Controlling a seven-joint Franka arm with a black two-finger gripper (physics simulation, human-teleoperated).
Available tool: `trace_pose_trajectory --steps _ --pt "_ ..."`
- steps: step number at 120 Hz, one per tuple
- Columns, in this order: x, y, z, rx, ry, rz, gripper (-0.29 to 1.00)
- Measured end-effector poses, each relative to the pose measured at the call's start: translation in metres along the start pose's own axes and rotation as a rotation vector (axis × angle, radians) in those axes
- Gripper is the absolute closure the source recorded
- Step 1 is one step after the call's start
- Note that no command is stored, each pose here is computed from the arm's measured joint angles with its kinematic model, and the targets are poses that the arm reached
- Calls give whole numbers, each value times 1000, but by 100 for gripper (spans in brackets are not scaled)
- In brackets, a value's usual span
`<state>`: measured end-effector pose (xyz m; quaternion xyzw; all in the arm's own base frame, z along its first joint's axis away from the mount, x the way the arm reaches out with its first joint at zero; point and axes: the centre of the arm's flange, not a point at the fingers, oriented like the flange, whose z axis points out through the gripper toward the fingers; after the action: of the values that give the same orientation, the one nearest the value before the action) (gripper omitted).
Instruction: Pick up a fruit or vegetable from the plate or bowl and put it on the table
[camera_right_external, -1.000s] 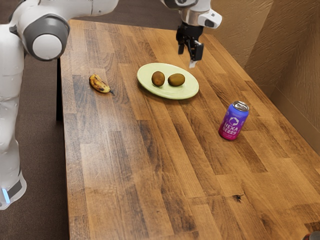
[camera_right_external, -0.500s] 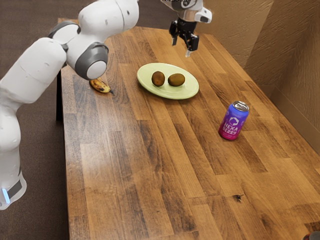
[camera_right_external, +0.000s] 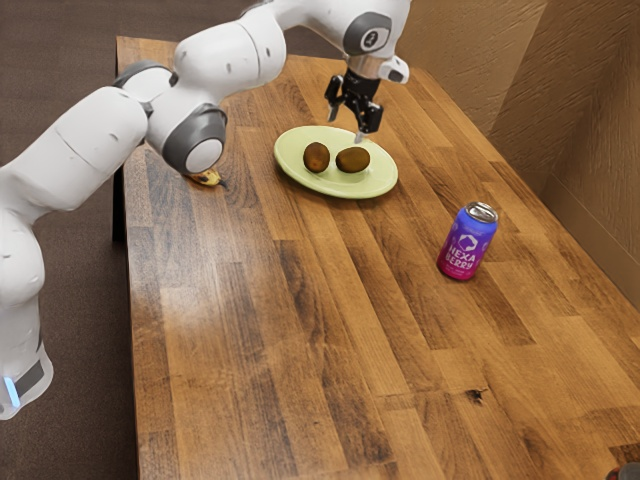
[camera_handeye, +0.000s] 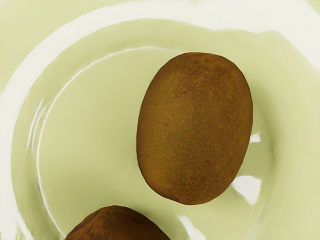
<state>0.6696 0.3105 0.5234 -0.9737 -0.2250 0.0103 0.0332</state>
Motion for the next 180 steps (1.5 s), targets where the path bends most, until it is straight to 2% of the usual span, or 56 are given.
trace_pose_trajectory --steps 28,64,84,136,147,166,180 --pt "5 8 20 -3 -30 13 0" --pt "18 21 36 -21 24 92 0" --pt "21 9 36 -16 41 105 0" --pt "32 17 78 -16 7 158 1" --pt "32 19 80 -16 6 165 10" --pt "32 20 78 -15 11 175 36" --pt "32 22 72 -11 20 183 42"
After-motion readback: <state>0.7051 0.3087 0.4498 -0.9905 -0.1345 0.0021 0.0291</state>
